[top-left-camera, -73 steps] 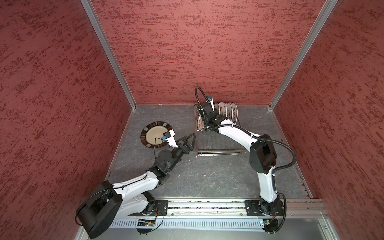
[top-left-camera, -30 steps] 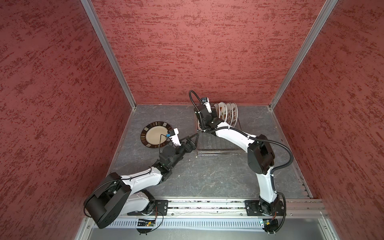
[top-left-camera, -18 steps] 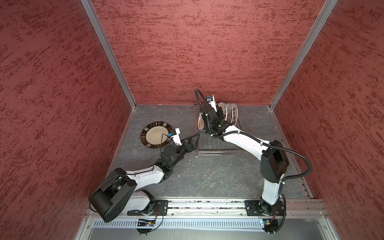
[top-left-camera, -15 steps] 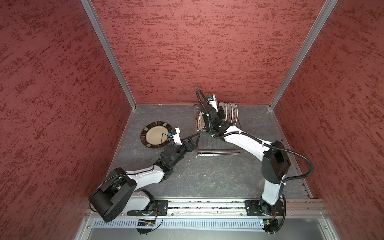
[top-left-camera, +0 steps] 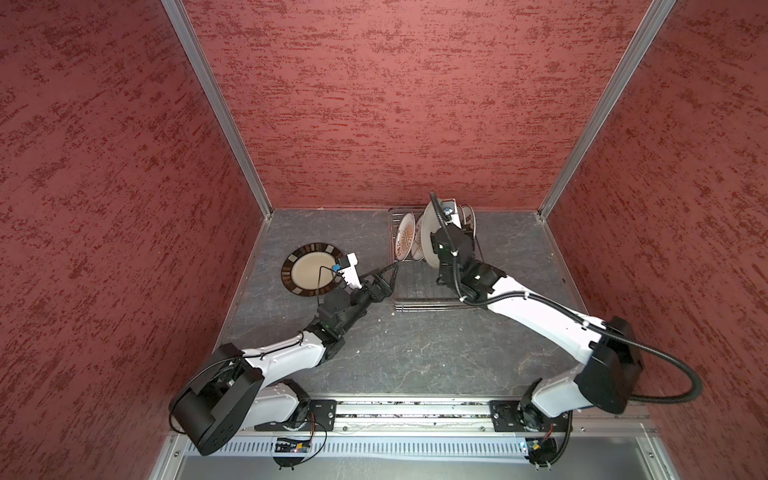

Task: Unload the plates from the dish rack
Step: 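Lift the plain white plate out of the rack with the right gripper, then grasp the white plate's rim with the left gripper while the right gripper holds it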

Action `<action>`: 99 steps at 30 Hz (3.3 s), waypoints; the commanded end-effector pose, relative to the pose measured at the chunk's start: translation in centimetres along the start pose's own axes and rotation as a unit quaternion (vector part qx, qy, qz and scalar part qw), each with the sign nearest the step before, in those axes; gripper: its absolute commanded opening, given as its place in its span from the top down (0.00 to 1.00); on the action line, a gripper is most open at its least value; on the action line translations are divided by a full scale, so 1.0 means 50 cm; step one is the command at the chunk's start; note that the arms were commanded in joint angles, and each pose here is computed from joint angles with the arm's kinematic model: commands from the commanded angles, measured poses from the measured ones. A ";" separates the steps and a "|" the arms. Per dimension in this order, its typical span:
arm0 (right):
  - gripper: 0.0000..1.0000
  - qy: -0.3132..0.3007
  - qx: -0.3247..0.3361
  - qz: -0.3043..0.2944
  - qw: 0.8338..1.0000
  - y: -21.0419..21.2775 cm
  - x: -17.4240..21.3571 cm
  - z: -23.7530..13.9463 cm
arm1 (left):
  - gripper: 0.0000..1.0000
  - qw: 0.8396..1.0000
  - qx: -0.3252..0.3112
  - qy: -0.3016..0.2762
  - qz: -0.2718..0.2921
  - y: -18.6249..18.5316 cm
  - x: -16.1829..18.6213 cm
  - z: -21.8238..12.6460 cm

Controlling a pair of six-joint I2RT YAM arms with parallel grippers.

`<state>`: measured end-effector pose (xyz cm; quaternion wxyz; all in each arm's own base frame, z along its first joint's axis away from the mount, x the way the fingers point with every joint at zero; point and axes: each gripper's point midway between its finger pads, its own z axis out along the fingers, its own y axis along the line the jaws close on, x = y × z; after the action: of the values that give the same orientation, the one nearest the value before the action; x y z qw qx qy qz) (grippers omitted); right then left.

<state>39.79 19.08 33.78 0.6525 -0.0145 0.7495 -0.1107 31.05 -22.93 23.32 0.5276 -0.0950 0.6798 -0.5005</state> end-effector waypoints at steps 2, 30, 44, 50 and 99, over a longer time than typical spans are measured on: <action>1.00 -0.094 -0.036 0.129 0.986 -0.056 -0.116 -0.062 | 0.00 0.998 0.008 -0.012 0.063 -0.036 -0.019 -0.007; 1.00 -0.069 -0.329 0.471 0.815 -0.109 0.061 -0.197 | 0.01 0.988 0.030 0.108 0.107 -0.059 0.033 -0.120; 1.00 -0.087 -0.378 0.494 0.778 -0.052 0.103 -0.191 | 0.18 0.990 -0.061 0.114 0.059 -0.014 0.045 -0.084; 1.00 -0.082 -0.384 0.510 0.765 -0.037 0.100 -0.190 | 0.24 0.987 -0.084 0.129 0.036 0.002 0.061 -0.068; 1.00 -0.053 -0.403 0.485 0.774 0.037 0.112 -0.177 | 0.95 0.985 -0.081 0.145 -0.049 0.033 0.088 -0.042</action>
<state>31.12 20.75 21.59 0.5425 0.0990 0.6924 0.4653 28.25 -23.61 19.03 0.3897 -0.1023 0.7856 -0.4696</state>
